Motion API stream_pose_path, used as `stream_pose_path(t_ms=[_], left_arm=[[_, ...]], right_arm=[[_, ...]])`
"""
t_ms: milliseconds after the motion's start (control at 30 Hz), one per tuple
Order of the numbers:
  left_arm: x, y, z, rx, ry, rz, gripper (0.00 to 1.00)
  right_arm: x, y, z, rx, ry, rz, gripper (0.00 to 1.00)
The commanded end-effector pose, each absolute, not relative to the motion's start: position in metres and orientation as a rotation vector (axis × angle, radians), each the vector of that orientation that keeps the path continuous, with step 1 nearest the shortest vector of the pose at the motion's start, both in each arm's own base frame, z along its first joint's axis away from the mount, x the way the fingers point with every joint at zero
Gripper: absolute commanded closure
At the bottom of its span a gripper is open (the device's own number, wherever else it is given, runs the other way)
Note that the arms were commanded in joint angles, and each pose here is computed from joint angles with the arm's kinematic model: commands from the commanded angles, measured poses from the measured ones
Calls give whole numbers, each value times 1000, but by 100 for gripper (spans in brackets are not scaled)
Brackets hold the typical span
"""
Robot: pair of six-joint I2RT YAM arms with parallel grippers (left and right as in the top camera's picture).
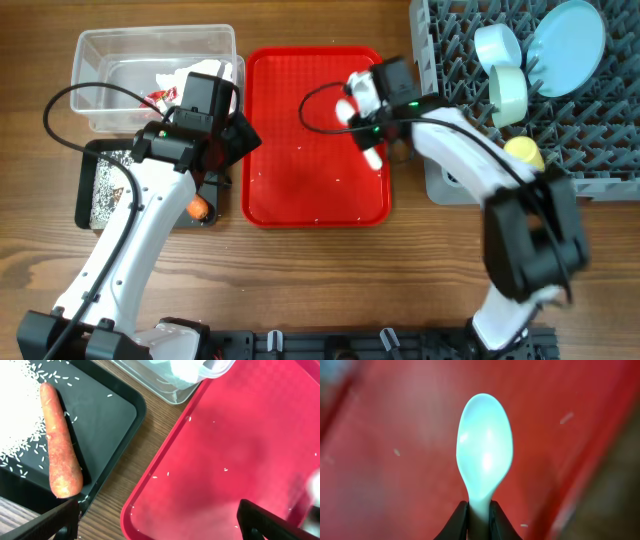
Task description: Sort waste into correct bins and load items into the dishwasher rack
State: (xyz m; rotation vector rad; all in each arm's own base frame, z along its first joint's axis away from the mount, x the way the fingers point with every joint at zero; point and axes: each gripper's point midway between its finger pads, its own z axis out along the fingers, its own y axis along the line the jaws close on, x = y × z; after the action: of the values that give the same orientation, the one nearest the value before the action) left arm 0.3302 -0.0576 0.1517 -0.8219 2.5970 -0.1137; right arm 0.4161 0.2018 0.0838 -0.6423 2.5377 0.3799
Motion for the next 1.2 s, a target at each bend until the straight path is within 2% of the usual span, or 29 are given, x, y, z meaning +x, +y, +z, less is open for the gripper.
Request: stream_pose_path(t_ms=[0,100,200,367,400,433,500,567,667,700,733,800,900,933,1067,1167], left_arm=[[332,-55,150,-833,2591,-96,0],[332,-55,150,-833,2591,-96,0],[332,-55,150,-833,2591,-96,0],[332,-55,150,-833,2591,-96,0],[332,-55,150,-833,2591,-96,0],[332,-55,150,-833,2591,-96,0],[332,-55,150,-833,2591,-96,0],[332,-55,150,-833,2591,-96,0],[332,-55,150,-833,2591,-96,0],[332,-55,150,-833,2591,-96,0],[332,-55,150,-833,2591,-96,0],[332,-55,150,-833,2591,-96,0],[332,-55,150,-833,2591,-96,0],[332,-55,150,-833,2591,-96,0],[332,-55,150,-833,2591,-96,0],[332,-55,150,-833,2591,-96,0]], right_arm=[[428,169,159,-519,2387,229,96],[438,112,180,-363,2368,-38,96],[443,41,170,-197,2419,-302,96],[450,0,132,-101,2513,-357,94],[450,1,127,-107,2525,-350,65],[451,2,127,-107,2523,-345,46],[453,2,129,-103,2510,-343,34],[452,2,139,-64,2491,-328,30],[441,24,183,-57,2428,-126,18],[427,37,220,-59,2365,-11,12],[418,37,247,-61,2303,6,10],[377,36,330,-55,2091,47,0],[331,30,391,-49,1908,56,0],[303,16,414,-58,1835,-42,0],[235,-15,437,-21,1754,-212,0],[220,-28,418,32,1812,-269,0]])
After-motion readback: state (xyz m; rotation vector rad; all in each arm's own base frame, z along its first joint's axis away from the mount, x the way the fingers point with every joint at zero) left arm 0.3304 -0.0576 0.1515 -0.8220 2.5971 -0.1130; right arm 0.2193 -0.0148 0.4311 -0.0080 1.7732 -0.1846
